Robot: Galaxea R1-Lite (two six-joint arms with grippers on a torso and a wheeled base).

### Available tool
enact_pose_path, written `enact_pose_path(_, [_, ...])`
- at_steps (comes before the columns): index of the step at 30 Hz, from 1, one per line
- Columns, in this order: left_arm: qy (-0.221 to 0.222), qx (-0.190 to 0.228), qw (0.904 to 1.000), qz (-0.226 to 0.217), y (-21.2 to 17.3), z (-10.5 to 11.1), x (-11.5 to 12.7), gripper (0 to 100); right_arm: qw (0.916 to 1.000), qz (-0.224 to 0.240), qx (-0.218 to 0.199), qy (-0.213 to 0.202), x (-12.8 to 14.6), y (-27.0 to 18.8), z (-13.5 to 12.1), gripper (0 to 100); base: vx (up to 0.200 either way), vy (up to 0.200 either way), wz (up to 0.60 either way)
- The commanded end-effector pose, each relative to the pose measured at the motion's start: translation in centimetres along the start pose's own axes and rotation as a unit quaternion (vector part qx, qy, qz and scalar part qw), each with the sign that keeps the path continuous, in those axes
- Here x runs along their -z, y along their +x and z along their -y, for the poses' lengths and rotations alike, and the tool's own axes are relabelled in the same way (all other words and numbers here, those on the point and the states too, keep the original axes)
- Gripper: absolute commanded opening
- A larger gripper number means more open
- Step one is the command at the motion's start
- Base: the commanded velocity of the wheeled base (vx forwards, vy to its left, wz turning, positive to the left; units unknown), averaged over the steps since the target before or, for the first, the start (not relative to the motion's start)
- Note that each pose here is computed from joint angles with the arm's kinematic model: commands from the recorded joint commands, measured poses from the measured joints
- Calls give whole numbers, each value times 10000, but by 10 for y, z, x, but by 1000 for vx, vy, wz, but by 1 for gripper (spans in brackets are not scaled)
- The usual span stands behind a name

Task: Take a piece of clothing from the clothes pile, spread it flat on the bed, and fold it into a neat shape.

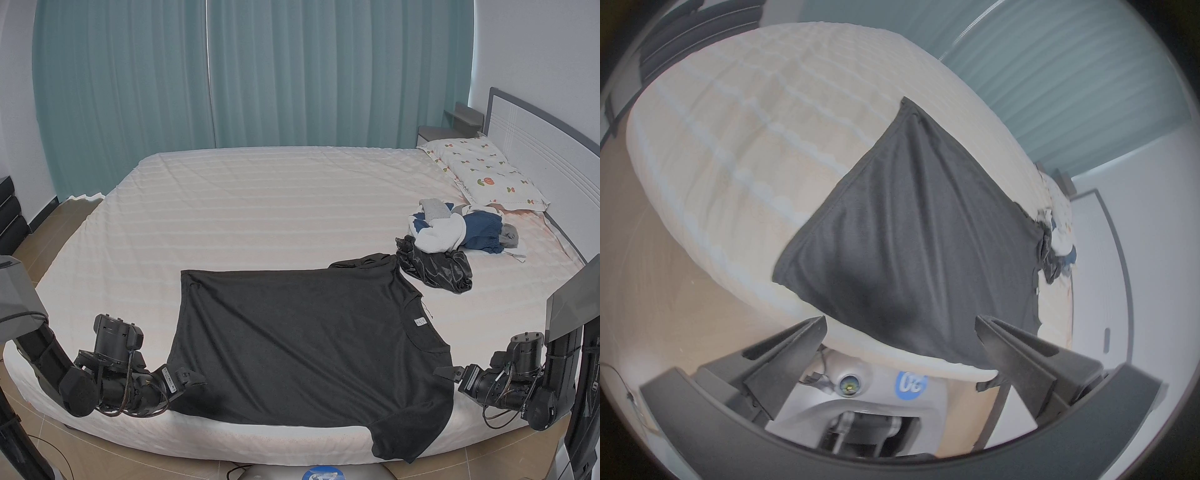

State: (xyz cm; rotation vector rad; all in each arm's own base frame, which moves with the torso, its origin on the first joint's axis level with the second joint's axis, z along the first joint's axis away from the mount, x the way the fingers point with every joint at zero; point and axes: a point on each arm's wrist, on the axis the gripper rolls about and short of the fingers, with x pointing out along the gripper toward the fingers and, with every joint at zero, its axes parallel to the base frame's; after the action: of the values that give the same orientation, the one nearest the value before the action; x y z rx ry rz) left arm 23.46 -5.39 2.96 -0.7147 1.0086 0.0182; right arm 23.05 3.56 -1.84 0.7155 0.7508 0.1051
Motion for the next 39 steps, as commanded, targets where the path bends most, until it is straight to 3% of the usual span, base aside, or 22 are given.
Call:
enact_pose_path(1, [46, -241, 9996, -147, -4, -23, 1, 100, 9998, -217, 19, -4, 6, 4, 6, 100, 0, 0, 0])
enact_pose_path(6, [15, -550, 9980, -298, 15, -37, 1, 100, 9994, -314, 120, 37, 10, 5, 10, 100, 0, 0, 0])
enact_pose_path(10, [56, -643, 9978, -117, 22, -42, 3, 100, 9995, -297, 108, 26, 9, 4, 9, 100, 0, 0, 0])
enact_pose_path(23, [169, -1001, 9948, 28, 33, -44, 8, 100, 9997, -233, 97, 42, 8, -1, 8, 100, 0, 0, 0])
enact_pose_path(39, [278, -911, 9947, 381, 47, -46, 7, 100, 9997, -219, 62, 41, 8, -5, 5, 100, 0, 0, 0])
